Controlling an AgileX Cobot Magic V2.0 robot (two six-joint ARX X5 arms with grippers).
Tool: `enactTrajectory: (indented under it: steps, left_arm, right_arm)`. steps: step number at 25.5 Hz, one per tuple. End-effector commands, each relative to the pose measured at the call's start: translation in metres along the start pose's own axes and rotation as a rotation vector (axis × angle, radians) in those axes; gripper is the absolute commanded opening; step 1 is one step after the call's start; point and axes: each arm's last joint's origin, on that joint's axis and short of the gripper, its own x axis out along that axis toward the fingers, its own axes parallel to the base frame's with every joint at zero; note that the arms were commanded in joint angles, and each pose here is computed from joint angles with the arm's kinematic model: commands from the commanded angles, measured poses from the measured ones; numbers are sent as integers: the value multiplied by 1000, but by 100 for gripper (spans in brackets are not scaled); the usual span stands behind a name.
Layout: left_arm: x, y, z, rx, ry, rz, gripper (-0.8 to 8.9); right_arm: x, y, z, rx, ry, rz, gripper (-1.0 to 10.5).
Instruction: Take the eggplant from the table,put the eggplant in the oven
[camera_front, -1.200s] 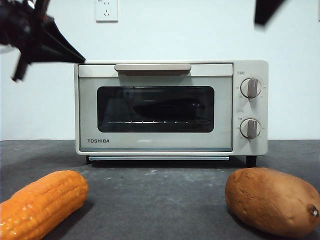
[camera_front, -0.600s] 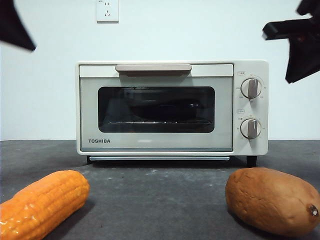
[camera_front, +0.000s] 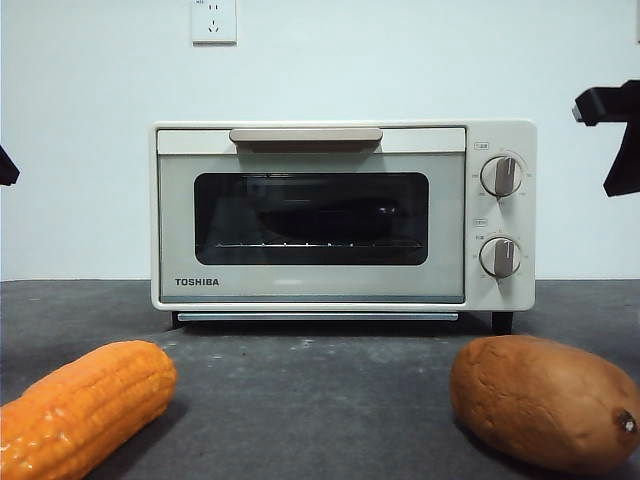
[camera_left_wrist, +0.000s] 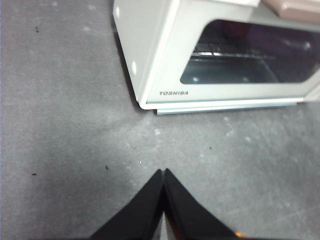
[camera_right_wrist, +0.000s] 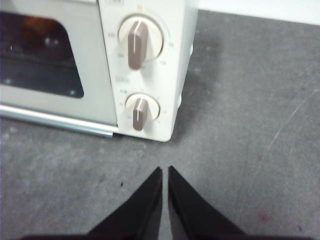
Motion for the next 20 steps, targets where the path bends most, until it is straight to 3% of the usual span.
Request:
enactTrajectory:
  steps: [1,10,13,16,20]
  left_arm:
    - [-1,-2,5,-15,-21,-12,6]
    - [-3,-3,5,-11,-31,-17,6]
    - [-17,-5,8,0,-102,-21,6]
    - [-37,-8,11,127,-213,-22,6]
    - [-61,-7,7,209,-362,35,6]
  right_arm:
    - [0,1,4,8,-26,5,5]
    - [0,1,5,10,-31,6,5]
    - [0,1,5,10,-31,6,5]
    - [0,1,5,10,-31,6,5]
    - [0,1,5,10,-31,6,5]
